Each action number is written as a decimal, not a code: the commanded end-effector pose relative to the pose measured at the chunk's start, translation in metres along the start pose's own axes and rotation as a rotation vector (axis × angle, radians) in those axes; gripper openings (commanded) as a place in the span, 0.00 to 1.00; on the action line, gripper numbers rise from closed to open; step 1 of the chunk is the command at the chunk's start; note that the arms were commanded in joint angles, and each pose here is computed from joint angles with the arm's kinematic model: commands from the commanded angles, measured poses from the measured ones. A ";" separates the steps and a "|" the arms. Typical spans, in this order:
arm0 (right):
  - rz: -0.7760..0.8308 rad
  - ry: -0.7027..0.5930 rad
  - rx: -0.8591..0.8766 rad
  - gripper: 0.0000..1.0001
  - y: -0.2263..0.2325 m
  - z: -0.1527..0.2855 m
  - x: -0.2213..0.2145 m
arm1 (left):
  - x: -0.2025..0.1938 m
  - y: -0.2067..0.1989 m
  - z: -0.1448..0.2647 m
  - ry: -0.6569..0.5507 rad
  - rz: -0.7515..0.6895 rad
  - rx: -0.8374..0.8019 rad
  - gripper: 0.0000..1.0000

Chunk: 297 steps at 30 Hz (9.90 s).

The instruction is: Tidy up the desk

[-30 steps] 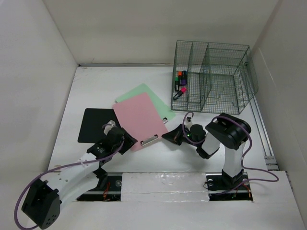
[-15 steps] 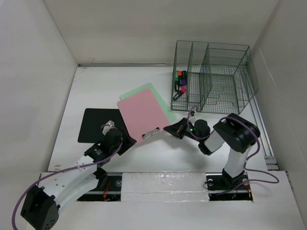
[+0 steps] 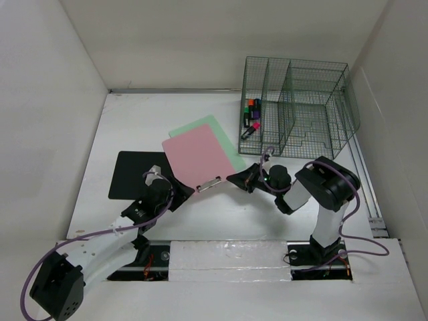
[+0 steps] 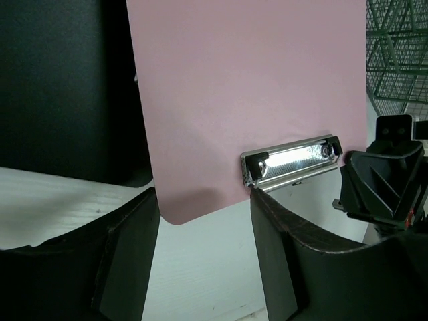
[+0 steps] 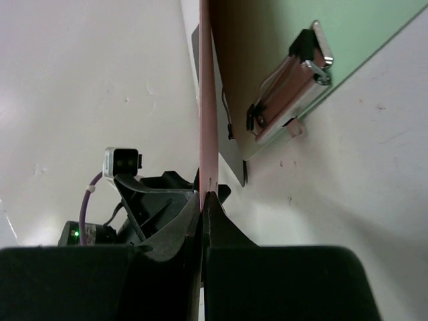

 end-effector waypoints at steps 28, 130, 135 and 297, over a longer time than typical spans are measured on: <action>0.218 0.043 0.311 0.73 0.032 -0.017 -0.022 | 0.004 -0.020 0.005 -0.026 -0.011 -0.228 0.00; 0.525 -0.692 0.194 0.00 0.136 0.262 0.177 | 0.055 -0.113 0.076 -0.200 -0.322 -0.563 0.56; 0.491 -0.694 0.209 0.00 0.133 0.259 0.180 | 0.054 -0.113 0.075 -0.198 -0.320 -0.564 0.56; 0.926 -0.344 -0.195 0.67 0.077 0.145 0.050 | -0.045 -0.099 -0.098 0.187 -1.143 -0.096 0.03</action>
Point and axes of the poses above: each gripper's point midway between its finger pads, its own z axis back along the fingers, its own y axis along the line the jaws close on, x = y × z, the point moved 10 cm from there along z, back along the fingers
